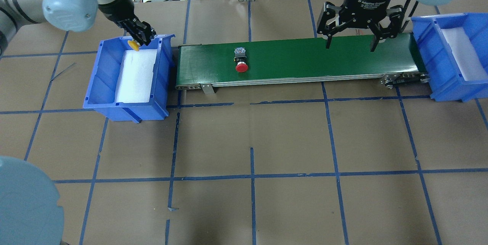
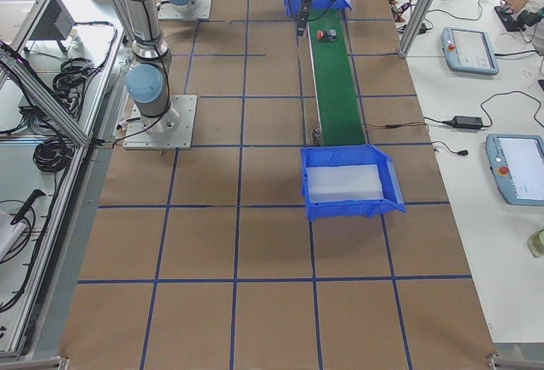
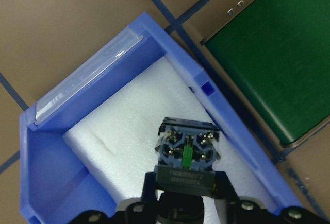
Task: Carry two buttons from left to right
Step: 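Grasp the yellow-capped button with the left gripper and lift it, then place the yellow button on the belt behind the red button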
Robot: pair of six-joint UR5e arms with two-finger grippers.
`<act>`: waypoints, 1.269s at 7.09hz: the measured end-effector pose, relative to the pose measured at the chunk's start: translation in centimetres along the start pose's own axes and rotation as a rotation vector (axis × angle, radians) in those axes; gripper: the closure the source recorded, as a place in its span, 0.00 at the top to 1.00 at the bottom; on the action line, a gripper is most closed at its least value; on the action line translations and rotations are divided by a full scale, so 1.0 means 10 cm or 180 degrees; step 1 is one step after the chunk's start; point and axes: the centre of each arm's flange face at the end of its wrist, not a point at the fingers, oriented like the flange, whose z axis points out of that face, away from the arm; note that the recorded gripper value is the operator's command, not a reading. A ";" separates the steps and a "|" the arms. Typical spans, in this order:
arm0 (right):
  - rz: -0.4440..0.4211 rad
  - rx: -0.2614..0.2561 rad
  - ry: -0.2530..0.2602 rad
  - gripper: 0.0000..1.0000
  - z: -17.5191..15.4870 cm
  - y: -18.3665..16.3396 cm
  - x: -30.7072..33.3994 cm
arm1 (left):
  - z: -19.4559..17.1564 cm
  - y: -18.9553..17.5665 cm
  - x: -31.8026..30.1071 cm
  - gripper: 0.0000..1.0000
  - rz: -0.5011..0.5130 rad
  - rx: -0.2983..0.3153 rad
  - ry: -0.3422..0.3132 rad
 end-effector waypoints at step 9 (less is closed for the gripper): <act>0.0003 -0.0009 0.0002 1.00 0.01 0.00 0.01 | 1.00 -0.45 0.86 1.00 -0.1433 -0.0146 0.0037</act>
